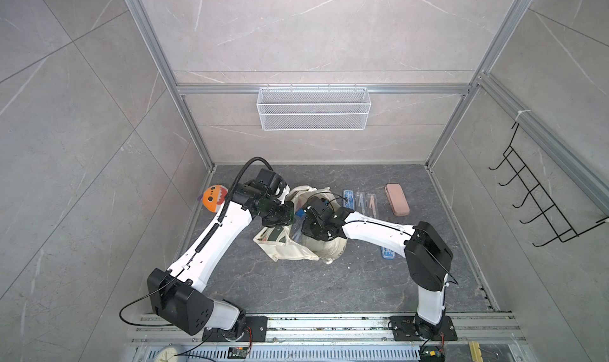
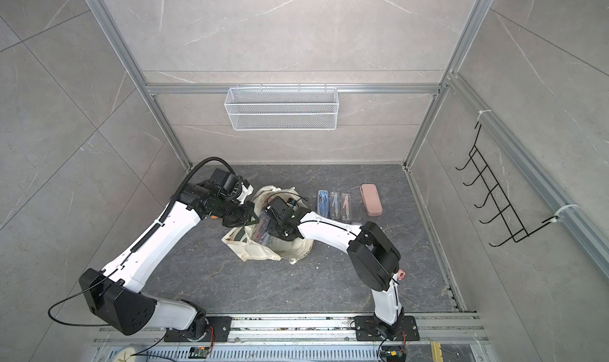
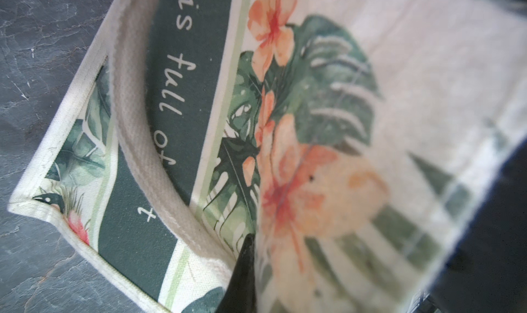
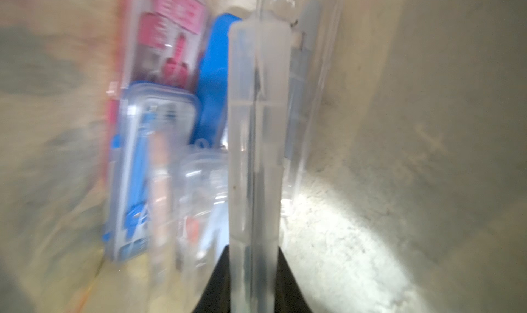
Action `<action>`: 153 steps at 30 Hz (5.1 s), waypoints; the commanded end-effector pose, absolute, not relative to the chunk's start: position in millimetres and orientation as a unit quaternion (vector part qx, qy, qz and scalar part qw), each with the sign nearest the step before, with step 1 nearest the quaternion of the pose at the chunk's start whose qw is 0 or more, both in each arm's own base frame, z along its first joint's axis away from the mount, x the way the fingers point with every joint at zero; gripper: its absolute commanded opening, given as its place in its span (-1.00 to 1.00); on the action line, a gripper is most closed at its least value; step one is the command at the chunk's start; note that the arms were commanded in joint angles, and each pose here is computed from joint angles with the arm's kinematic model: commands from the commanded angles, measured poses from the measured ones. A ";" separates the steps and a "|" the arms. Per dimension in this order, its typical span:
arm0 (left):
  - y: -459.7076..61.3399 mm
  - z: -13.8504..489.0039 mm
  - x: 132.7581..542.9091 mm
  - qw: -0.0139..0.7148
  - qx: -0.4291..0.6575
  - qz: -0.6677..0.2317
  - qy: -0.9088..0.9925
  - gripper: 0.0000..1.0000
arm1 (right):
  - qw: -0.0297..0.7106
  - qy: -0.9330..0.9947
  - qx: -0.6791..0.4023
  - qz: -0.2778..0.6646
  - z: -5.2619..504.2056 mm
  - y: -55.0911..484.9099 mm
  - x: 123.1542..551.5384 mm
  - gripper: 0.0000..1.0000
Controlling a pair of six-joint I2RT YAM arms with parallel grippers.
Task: Take out the compass set from the canvas bag
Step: Pick up the compass set from the canvas bag, then place the compass set at the center of the board, then pick up the compass set from the canvas bag.
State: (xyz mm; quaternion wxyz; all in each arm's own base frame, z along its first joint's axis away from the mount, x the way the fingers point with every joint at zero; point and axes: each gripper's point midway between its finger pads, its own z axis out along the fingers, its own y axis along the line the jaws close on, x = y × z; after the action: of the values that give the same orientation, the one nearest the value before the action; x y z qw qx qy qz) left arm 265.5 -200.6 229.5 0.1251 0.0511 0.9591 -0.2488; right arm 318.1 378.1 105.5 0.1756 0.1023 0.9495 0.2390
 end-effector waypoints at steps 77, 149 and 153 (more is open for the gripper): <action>-207.8 249.1 278.5 0.154 0.051 -0.265 0.951 -1.00 | 0.018 0.997 0.064 -0.029 44.1 91.1 281.0 -0.69; -200.6 252.2 286.3 0.162 0.034 -0.240 0.957 -1.00 | 0.055 0.900 -0.272 0.335 150.6 435.1 164.7 -0.18; -199.9 249.1 281.1 0.161 0.032 -0.245 0.955 -1.00 | 0.042 0.896 -0.264 0.355 150.0 442.4 161.1 -0.18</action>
State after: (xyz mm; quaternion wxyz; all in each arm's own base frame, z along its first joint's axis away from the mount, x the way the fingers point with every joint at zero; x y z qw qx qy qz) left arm 284.9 -194.8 226.1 0.1319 0.0249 0.9675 -0.2145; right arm 175.8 426.0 138.0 0.0552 -0.2483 0.9158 0.3107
